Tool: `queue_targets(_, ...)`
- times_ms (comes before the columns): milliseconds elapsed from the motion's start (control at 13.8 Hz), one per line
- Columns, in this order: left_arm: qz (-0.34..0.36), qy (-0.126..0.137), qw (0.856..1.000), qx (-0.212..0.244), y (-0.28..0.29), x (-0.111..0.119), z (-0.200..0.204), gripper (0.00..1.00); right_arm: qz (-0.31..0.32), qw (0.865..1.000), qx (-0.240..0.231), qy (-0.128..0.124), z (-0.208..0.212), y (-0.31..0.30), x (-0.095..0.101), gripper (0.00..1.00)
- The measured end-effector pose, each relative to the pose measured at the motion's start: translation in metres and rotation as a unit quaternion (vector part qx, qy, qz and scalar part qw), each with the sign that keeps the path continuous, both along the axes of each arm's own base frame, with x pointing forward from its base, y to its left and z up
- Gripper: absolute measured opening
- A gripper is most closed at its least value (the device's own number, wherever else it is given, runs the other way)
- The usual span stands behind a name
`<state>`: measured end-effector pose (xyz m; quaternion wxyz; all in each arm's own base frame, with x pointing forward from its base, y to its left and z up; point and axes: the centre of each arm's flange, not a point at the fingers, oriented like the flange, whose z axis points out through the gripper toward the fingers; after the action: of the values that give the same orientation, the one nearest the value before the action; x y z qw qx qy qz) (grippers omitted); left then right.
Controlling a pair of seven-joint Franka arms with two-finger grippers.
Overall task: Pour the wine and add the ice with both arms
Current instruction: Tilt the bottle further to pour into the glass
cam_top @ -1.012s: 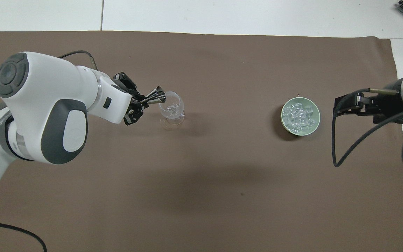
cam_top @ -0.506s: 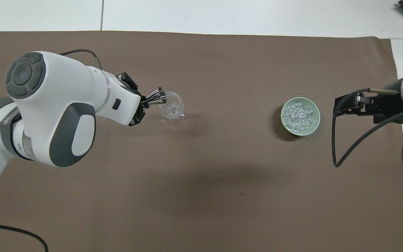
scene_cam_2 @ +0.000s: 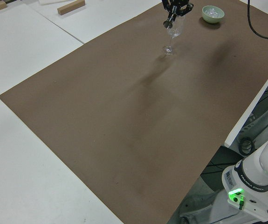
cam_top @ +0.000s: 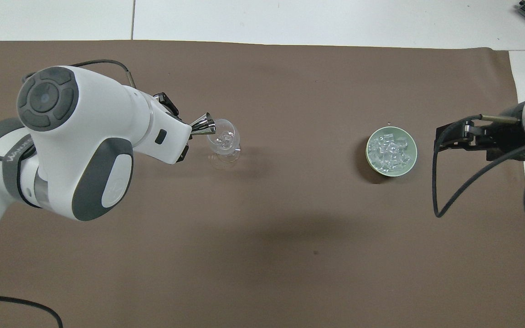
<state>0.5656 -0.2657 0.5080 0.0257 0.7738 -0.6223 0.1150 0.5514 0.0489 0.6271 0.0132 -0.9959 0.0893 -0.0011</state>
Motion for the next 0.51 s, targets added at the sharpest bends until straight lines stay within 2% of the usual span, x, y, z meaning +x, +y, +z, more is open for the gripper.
queue_targets(506,0.017,0.001,0.999,0.046,-0.017,-0.009,-0.003,0.21,0.0,1.0,0.0,0.0,0.0,0.0,0.0,1.0)
